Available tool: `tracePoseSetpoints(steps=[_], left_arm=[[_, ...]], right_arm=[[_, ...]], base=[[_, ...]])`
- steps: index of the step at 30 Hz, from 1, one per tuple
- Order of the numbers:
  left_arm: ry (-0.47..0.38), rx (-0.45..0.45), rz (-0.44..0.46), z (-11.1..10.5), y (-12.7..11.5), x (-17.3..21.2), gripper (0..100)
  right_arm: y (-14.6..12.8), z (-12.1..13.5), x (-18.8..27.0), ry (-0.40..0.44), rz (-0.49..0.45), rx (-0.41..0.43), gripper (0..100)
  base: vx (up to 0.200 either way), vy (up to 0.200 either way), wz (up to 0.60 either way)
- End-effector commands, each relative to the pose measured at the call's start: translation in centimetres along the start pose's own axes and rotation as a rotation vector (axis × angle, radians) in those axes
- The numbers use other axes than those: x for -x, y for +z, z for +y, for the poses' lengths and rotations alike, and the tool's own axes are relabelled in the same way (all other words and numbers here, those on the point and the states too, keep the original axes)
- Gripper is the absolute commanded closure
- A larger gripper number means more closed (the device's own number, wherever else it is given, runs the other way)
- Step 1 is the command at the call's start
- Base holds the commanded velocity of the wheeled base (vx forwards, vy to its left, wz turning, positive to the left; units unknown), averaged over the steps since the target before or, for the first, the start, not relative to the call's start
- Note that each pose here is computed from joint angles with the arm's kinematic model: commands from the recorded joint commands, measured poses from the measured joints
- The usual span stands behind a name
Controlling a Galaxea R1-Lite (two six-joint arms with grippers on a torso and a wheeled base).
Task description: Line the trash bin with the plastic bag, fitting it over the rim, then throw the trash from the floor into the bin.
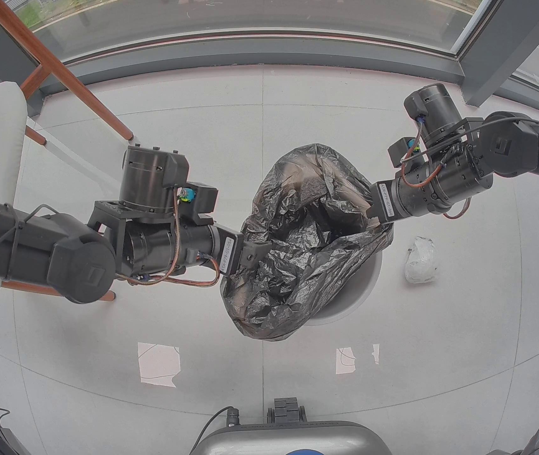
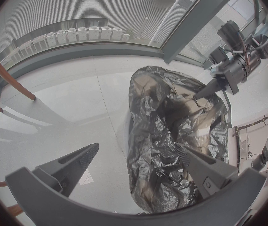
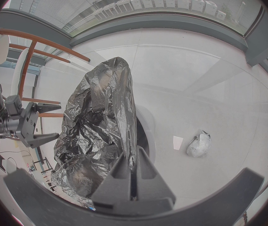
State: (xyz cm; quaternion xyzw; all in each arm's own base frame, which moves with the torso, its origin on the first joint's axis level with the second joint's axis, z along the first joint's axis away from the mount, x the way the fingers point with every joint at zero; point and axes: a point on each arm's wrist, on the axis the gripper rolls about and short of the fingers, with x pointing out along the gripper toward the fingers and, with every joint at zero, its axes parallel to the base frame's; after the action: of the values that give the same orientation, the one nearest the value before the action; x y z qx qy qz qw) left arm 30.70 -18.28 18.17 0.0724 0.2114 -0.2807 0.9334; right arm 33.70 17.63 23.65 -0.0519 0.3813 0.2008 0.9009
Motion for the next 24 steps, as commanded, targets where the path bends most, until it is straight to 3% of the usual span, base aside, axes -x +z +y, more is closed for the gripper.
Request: tracePoseSetpoints(steps=[1,12,13,18,24], left_arm=[[-0.011,-0.002,0.029,-0.3,-0.9,-0.2,0],[0.007,0.001,0.028,0.1,-2.0,-2.4,0],[0.01,0.003,0.023,0.1,-2.0,-2.6,100],[0.034,0.019,-0.01,0.7,-2.6,-4.7,100],[0.053,0.021,-0.061,0.8,-0.1,-4.1,100]], right_arm=[[0.1,0.2,0.1,0.003,-0.004,0.003,100],[0.1,0.6,0.7,0.013,-0.017,0.011,100],[0.1,0.7,0.8,0.014,-0.018,0.014,100],[0.1,0.8,1.7,0.019,-0.03,0.02,100],[0.2,-0.1,1.7,0.001,-0.029,0.015,100]], base=[[0.0,0.0,0.0],[0.0,0.0,0.0],[0.0,0.0,0.0],[0.0,0.0,0.0],[0.0,0.0,0.0]])
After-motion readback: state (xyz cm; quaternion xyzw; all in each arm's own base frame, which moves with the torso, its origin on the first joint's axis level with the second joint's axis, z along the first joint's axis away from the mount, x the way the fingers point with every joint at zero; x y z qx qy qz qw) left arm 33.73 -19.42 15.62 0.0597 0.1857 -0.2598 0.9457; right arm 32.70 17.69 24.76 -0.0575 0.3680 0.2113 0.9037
